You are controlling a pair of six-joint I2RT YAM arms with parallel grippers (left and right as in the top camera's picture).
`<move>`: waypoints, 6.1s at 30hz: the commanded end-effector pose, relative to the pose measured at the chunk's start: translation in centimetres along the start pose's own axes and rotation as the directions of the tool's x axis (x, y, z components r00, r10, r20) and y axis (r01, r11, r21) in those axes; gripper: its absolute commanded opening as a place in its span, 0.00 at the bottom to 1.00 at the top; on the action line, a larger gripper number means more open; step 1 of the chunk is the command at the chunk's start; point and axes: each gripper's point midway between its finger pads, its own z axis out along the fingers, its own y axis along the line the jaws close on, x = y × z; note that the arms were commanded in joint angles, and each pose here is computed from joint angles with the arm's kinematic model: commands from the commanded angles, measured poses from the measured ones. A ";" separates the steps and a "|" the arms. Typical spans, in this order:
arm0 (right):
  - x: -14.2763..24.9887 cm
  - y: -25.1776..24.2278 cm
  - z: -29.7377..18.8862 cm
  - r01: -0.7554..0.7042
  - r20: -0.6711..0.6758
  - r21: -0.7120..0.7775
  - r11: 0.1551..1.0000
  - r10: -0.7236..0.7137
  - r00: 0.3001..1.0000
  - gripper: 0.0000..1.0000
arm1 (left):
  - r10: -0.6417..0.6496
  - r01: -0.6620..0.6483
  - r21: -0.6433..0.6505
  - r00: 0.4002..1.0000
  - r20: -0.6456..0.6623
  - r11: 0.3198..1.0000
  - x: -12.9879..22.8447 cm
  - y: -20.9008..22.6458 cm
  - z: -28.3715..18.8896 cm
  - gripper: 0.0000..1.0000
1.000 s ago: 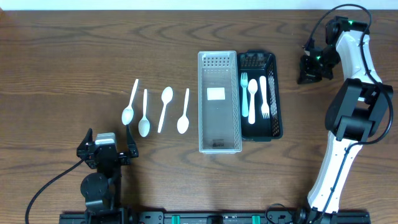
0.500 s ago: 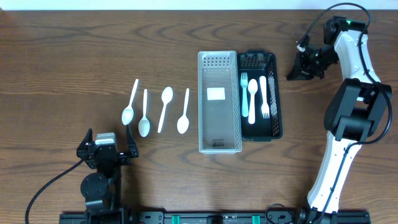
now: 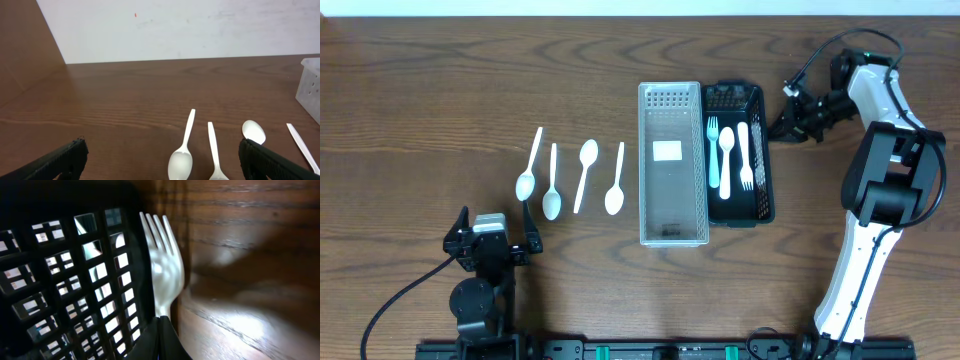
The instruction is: Pack container
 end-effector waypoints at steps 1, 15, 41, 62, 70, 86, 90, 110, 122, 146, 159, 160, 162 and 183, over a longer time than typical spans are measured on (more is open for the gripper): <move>-0.2 0.9 -0.1 0.024 0.015 -0.053 0.998 -0.024 1.000 0.01 | 0.009 -0.009 0.000 0.999 -0.038 1.000 1.6 -0.1 0.2 0.98; 0.2 1.1 0.0 0.015 0.003 -0.063 0.998 -0.015 1.000 0.01 | 0.009 -0.009 0.000 0.999 -0.038 1.000 1.6 -0.1 0.2 0.98; 0.7 1.0 0.7 0.011 -0.010 -0.085 0.996 -0.012 1.000 0.01 | 0.009 -0.009 0.000 0.999 -0.038 1.000 1.6 -0.1 0.2 0.98; 1.0 1.9 1.5 0.028 -0.031 -0.082 0.996 -0.030 0.999 0.01 | 0.009 -0.009 0.000 0.999 -0.038 1.000 1.6 -0.1 0.2 0.98; 1.1 1.3 1.7 0.032 -0.042 -0.042 0.999 -0.034 0.999 0.01 | 0.009 -0.009 0.000 0.999 -0.038 1.000 1.6 -0.1 0.2 0.98; 1.1 0.7 1.7 0.035 -0.046 -0.004 0.999 -0.035 0.998 0.01 | 0.009 -0.009 0.000 0.999 -0.038 1.000 1.6 -0.1 0.2 0.98; 1.1 0.8 1.8 0.039 -0.047 -0.002 0.999 -0.039 0.998 0.01 | 0.009 -0.009 0.000 0.999 -0.038 1.000 1.6 -0.1 0.2 0.98; 2.4 -5.4 1.4 -0.028 -0.107 0.344 0.938 0.069 0.992 0.01 | 0.009 -0.009 0.000 0.999 -0.038 1.000 1.6 -0.1 0.2 0.98; 5.2 -13.7 -5.2 -0.222 -0.033 0.607 0.763 0.304 0.952 0.01 | 0.009 -0.009 0.000 0.999 -0.038 1.000 1.6 -0.1 0.2 0.98; 1.5 2.8 -19.9 0.472 -0.044 0.500 0.726 -0.523 0.851 0.99 | 0.009 -0.009 0.000 0.999 -0.038 1.000 1.6 -0.1 0.2 0.98; 0.8 5.6 -18.6 -0.083 0.269 0.311 0.947 -0.004 0.963 0.99 | 0.009 -0.009 0.000 0.999 -0.038 1.000 1.6 -0.1 0.2 0.98; 0.7 5.6 -18.6 -0.101 0.279 0.302 0.948 0.014 0.960 0.99 | 0.009 -0.009 0.000 0.999 -0.038 1.000 1.6 -0.1 0.2 0.98; 1.2 5.1 -18.8 -0.244 0.306 0.286 0.927 0.153 0.940 0.96 | 0.009 -0.009 0.000 0.999 -0.038 1.000 1.6 -0.1 0.2 0.98; 11.9 -3.8 -15.7 -0.970 0.695 0.130 0.204 0.679 0.236 0.99 | 0.009 -0.009 0.000 0.999 -0.038 1.000 1.6 -0.1 0.2 0.98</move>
